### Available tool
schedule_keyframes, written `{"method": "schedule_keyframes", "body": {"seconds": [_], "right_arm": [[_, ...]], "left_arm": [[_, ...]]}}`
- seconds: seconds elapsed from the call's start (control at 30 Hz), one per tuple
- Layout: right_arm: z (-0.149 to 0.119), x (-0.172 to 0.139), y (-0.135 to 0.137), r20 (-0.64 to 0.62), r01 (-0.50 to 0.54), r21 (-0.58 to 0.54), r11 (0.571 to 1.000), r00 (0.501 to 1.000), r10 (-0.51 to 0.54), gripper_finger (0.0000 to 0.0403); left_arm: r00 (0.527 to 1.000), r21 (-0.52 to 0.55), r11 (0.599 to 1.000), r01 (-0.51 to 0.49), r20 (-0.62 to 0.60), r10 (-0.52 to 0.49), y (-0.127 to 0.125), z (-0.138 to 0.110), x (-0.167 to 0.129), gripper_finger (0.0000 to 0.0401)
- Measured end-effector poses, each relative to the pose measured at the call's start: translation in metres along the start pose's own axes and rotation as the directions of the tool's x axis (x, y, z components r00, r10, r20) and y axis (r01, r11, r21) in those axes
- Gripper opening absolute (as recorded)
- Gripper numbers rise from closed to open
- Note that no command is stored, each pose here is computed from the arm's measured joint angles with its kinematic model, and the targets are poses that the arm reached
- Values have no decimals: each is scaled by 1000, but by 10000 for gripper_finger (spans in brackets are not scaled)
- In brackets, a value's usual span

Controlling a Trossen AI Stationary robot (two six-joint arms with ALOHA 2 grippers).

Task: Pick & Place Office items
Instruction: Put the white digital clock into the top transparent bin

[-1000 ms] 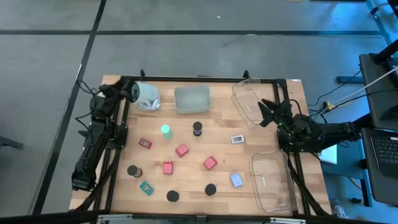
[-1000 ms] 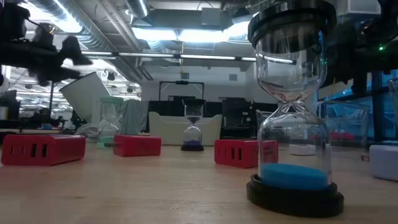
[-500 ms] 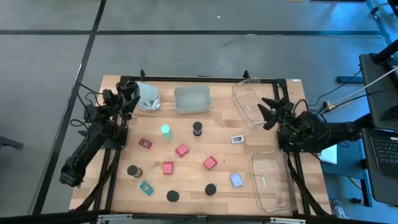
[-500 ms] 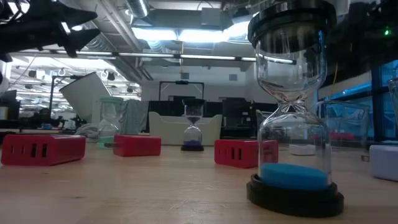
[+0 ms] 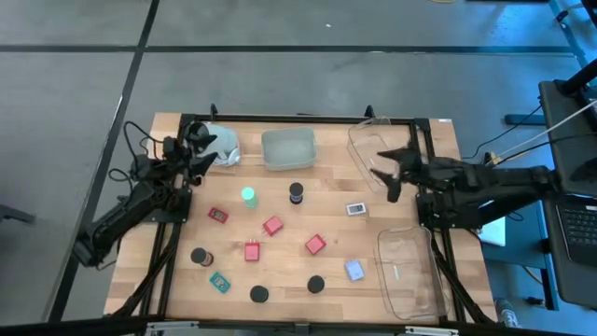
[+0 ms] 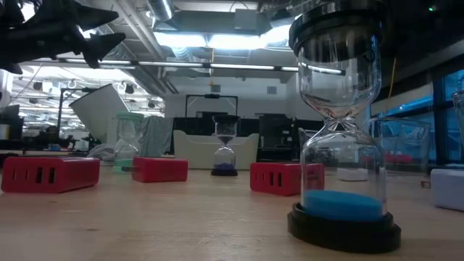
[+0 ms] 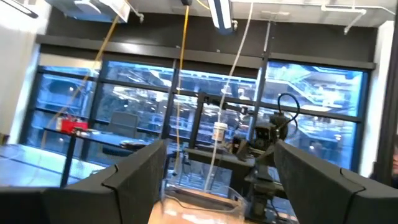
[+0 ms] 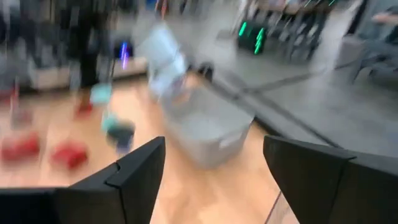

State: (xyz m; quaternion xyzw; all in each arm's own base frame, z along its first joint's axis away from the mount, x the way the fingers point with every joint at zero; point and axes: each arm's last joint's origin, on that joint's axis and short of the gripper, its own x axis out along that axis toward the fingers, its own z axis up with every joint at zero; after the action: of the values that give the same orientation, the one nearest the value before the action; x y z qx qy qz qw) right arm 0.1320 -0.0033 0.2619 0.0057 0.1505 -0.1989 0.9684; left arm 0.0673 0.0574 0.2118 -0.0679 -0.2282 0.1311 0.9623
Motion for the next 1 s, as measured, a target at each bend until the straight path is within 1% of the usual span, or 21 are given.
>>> {"method": "schedule_keyframes", "body": {"seconds": [0.1,0.2,0.3,0.37,0.47,0.53,0.63,0.73,0.77,0.87,1.0], "right_arm": [[9,14,11,-134,-82,-98,992,989,69,268],[9,29,22,-281,-208,-175,962,947,154,264],[7,43,32,-401,-326,-165,931,884,239,261],[5,52,38,-459,-364,-150,919,849,261,260],[-1,65,42,-534,-379,-136,915,806,254,259],[-7,74,41,-578,-374,-95,922,775,255,259],[-19,87,39,-654,-373,-5,928,703,279,259],[-30,100,38,-708,-382,67,922,633,314,259],[-33,103,38,-721,-382,75,921,617,314,259],[-44,112,38,-760,-398,52,916,579,295,259],[-56,123,38,-795,-396,46,917,541,274,261]], "left_arm": [[1000,6,1000,-1,3,1,-1,-1,1,296],[1000,24,1000,-6,13,5,-3,-1,2,296],[1000,23,1000,7,20,-7,-4,-1,3,296],[1000,19,1000,13,21,-13,-5,-1,3,296],[1000,14,1000,14,25,-15,-6,-1,3,296],[1000,10,1000,10,28,-11,-6,-1,3,296],[999,4,1000,19,27,-19,-7,-2,4,296],[999,-2,1000,30,25,-30,-8,-2,4,296],[999,-3,999,33,24,-33,-9,-2,4,296],[999,-7,999,42,22,-42,-9,-3,4,296],[999,-11,999,47,21,-47,-10,-3,5,296]]}}
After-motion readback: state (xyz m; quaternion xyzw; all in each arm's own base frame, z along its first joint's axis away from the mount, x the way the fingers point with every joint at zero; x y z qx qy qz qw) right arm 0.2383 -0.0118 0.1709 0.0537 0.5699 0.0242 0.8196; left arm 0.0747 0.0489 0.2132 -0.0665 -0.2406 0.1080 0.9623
